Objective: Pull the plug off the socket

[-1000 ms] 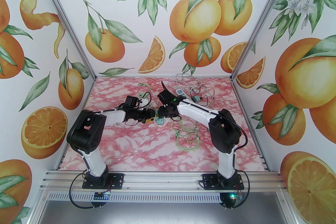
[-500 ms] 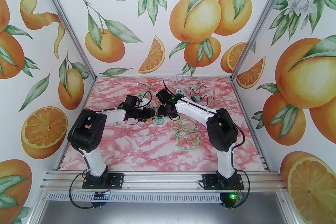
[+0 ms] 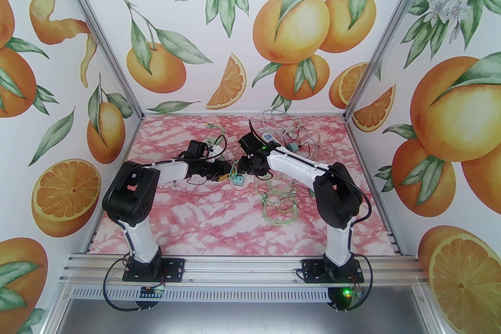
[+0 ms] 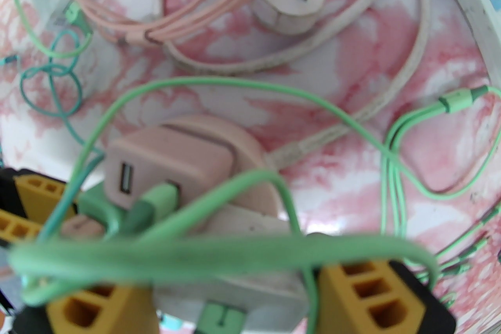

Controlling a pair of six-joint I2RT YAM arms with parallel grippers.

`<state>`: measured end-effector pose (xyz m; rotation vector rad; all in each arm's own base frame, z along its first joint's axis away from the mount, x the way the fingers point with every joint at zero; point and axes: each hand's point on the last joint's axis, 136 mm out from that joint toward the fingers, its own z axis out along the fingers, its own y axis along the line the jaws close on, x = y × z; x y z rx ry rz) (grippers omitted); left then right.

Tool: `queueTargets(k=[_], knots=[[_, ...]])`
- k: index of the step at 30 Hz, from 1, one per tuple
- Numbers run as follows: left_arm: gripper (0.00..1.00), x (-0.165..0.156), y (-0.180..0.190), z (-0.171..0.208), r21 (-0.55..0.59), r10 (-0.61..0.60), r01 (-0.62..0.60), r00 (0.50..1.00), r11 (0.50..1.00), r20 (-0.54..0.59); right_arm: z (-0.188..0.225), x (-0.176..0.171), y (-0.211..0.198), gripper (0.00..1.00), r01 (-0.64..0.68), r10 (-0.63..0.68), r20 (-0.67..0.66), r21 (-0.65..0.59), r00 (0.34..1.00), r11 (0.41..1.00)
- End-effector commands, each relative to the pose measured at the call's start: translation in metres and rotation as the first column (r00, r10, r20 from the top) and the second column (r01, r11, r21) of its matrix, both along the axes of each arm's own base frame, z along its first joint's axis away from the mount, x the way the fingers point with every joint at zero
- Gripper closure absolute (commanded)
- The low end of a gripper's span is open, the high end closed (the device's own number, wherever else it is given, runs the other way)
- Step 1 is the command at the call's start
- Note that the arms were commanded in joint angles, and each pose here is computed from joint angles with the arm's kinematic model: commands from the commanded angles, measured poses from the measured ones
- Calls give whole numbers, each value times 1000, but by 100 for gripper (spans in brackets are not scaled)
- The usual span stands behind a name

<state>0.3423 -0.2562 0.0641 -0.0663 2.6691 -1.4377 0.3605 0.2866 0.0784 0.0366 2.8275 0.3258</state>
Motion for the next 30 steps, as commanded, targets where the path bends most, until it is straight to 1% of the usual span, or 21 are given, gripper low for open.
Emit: queueTargets(k=[1,3,6,8,12,18,23,28,29,30], knots=[[65,-38,30,-90,312,82,-19,978,950,-190,12,-1,35,55,-27,28,-11,55,1000,998],[65,-39,29,-91,316,82,-18,978,949,-193,16,1,43,55,-40,40,-1,64,999,997],[67,-41,31,-93,325,87,-18,976,946,-200,21,3,41,55,-43,42,17,79,999,996],[67,-42,32,-95,330,88,-16,975,944,-204,22,2,34,56,-42,40,26,96,999,994],[68,-43,34,-98,343,92,-14,973,939,-213,37,6,21,57,-32,22,65,163,998,986],[69,-41,35,-98,352,88,-7,973,936,-213,46,9,-7,57,15,-32,82,198,996,980],[69,-39,35,-96,362,81,0,975,932,-207,44,10,-4,56,15,-27,83,145,996,989],[69,-39,35,-97,367,74,9,974,930,-213,32,0,17,56,-45,45,46,8,998,999],[69,-39,34,-96,366,74,9,974,931,-213,26,-4,20,55,-53,54,25,-11,998,999],[69,-39,35,-96,368,74,9,974,930,-212,30,-3,28,55,-65,66,30,-6,997,998]])
